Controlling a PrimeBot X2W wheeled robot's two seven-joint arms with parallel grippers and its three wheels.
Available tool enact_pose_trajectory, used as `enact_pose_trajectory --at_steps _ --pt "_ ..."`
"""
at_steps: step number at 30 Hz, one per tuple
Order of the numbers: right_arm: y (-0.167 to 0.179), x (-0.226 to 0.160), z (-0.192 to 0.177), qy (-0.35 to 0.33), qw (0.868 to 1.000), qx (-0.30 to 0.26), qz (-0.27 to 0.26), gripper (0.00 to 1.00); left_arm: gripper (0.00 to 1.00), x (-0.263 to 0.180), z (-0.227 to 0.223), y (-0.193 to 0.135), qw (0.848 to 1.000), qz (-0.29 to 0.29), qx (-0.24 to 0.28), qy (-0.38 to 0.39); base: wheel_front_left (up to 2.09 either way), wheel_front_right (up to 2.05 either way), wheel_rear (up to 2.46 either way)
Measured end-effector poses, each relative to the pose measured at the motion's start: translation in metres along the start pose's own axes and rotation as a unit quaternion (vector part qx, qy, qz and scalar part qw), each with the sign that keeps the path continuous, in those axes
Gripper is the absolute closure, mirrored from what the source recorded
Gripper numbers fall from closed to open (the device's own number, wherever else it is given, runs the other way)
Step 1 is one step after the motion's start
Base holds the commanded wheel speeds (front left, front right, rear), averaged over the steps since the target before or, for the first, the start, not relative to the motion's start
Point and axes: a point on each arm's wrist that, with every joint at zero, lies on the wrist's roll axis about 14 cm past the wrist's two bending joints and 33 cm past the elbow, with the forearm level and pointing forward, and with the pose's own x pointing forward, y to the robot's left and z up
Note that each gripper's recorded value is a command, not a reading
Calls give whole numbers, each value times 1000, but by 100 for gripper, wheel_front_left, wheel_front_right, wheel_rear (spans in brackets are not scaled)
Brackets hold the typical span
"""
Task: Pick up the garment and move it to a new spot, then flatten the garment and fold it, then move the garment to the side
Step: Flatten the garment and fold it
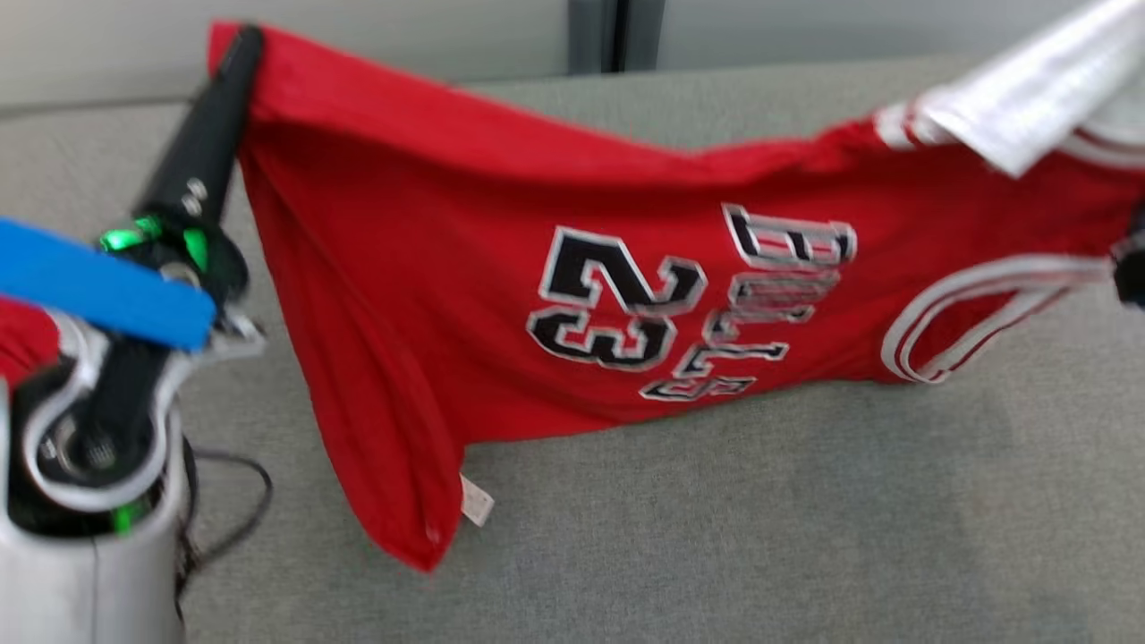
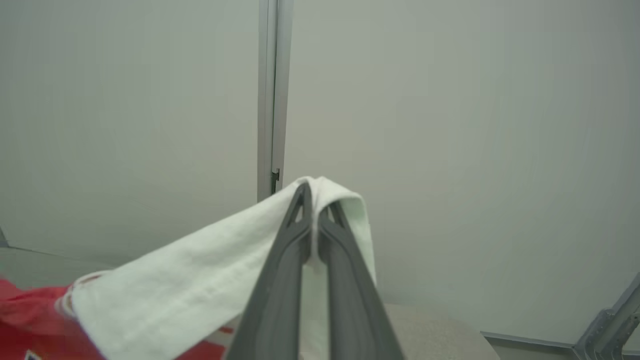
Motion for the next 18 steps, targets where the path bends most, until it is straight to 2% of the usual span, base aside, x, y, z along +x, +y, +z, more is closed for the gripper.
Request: enact_pose_trajectory --at_steps 5,7,10,12,14,16,18 --pt "21 68 -30 28 999 2 45 100 100 43 10 60 998 55 19 -1 0 0 0" --pt "25 96 -30 16 998 -7 52 100 100 63 21 79 997 67 14 -24 0 0 0" --pt "29 132 -19 -24 998 -14 53 100 100 87 35 102 995 80 51 -41 0 0 0" --pt "37 151 -3 -62 996 -23 58 100 100 101 41 107 994 77 61 -54 0 0 0" --pt "43 164 28 -119 990 -36 63 100 100 116 53 103 993 64 71 -75 0 0 0" --pt "48 172 69 -191 978 -55 65 100 100 128 75 93 990 45 84 -108 0 0 0" --pt "47 175 95 -238 967 -67 62 100 100 137 91 84 986 27 98 -136 0 0 0"
